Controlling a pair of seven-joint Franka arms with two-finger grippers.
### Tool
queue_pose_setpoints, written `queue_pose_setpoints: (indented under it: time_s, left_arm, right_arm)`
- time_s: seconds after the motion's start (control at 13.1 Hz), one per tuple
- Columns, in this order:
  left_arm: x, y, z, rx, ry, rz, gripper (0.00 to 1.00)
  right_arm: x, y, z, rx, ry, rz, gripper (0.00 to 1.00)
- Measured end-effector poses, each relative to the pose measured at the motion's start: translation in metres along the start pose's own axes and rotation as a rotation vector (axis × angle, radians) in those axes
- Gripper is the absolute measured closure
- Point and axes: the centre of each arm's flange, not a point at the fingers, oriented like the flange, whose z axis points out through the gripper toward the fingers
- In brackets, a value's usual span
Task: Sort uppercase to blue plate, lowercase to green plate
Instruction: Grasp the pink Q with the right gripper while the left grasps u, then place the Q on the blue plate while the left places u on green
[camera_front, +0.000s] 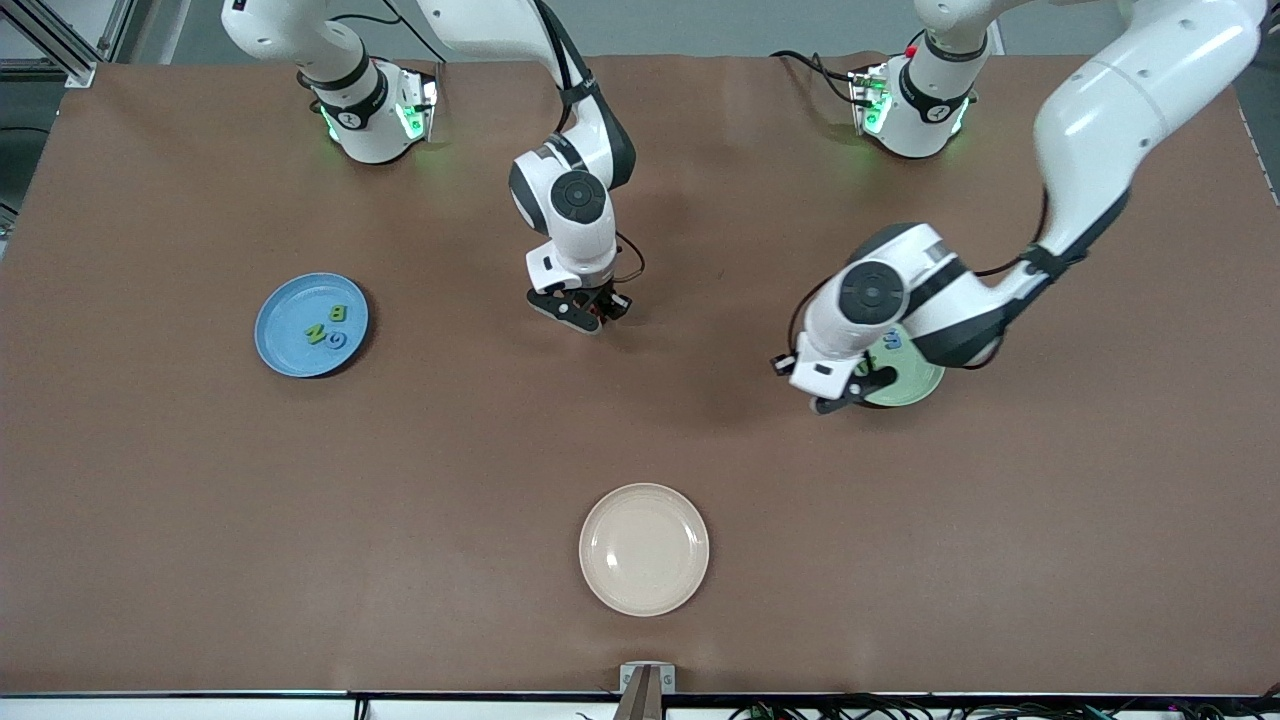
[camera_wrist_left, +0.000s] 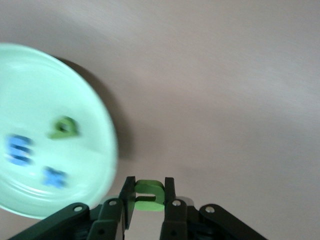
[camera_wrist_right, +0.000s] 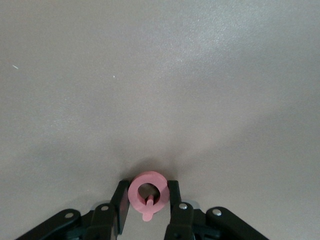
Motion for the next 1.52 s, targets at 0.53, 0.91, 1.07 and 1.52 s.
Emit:
queue_pose_setpoints:
  time_s: [0.53,0.91,1.07,1.52]
  left_arm:
    - [0.056,-0.099,0.017,0.020,-0.008,0.119,0.73]
    - [0.068,-0.115,0.039,-0.021,0.045,0.131,0.73]
    - [0.072,-0.119,0.045,-0.037,0.059,0.146,0.73]
    - [0.074,-0.125,0.055,-0.034,0.060,0.157,0.69]
  right_arm:
    - [0.044,0.027,-0.027,-0.055,-0.044,-0.004,0.64]
    - [0.124,0.146,-0.067,-0.057,-0.097,-0.118,0.64]
    - [0.132,0.179,-0.067,-0.105,-0.085,-0.161,0.64]
    - [0.178,0.272,-0.073,-0.136,-0.094,-0.246,0.64]
